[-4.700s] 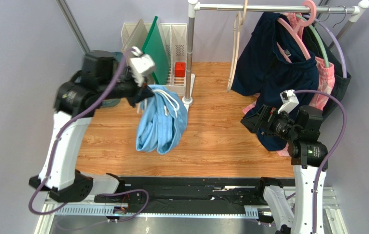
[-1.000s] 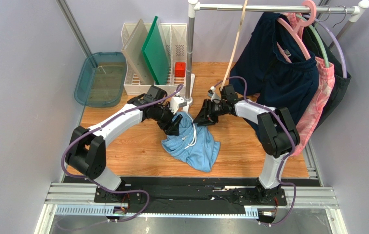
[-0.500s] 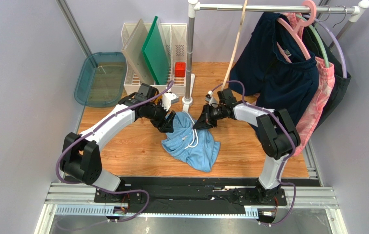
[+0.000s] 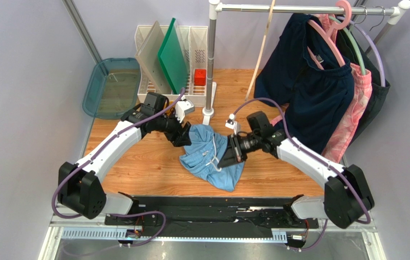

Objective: Place the shorts on the hanger

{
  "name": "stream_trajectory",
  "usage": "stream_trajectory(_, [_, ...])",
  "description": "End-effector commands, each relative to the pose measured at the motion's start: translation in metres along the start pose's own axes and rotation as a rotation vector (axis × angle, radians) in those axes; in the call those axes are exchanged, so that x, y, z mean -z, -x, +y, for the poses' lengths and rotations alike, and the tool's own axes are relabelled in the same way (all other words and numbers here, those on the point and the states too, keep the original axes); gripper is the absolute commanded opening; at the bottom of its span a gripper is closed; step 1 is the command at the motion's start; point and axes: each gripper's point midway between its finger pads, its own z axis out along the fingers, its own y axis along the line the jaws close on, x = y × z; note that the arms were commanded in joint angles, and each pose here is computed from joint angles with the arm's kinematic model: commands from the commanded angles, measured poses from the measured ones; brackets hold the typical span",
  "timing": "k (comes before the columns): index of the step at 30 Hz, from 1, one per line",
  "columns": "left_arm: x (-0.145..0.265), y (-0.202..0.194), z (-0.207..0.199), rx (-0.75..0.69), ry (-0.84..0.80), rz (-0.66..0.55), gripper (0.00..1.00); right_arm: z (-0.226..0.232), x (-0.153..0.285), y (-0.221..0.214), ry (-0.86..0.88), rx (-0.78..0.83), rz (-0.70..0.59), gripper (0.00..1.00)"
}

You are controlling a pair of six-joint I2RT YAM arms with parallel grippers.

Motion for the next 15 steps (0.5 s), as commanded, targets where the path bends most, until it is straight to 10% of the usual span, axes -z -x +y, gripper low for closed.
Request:
stream_trajectory(1, [0.010, 0.010, -0.013, -0.133, -0.059, -0.053, 0.73, 0.000, 0.003, -0.045, -0.026, 0.107, 0.079, 0.22])
stream_trajectory(4, [0.006, -0.009, -0.023, -0.196, -0.083, 0.006, 0.73, -0.014, 0.007, -0.037, -0.125, 0.128, 0.047, 0.41])
stream_trajectory(15, [-0.031, -0.089, 0.003, -0.345, 0.006, 0.276, 0.74, -0.056, 0.042, 0.044, -0.326, 0.111, -0.179, 0.60])
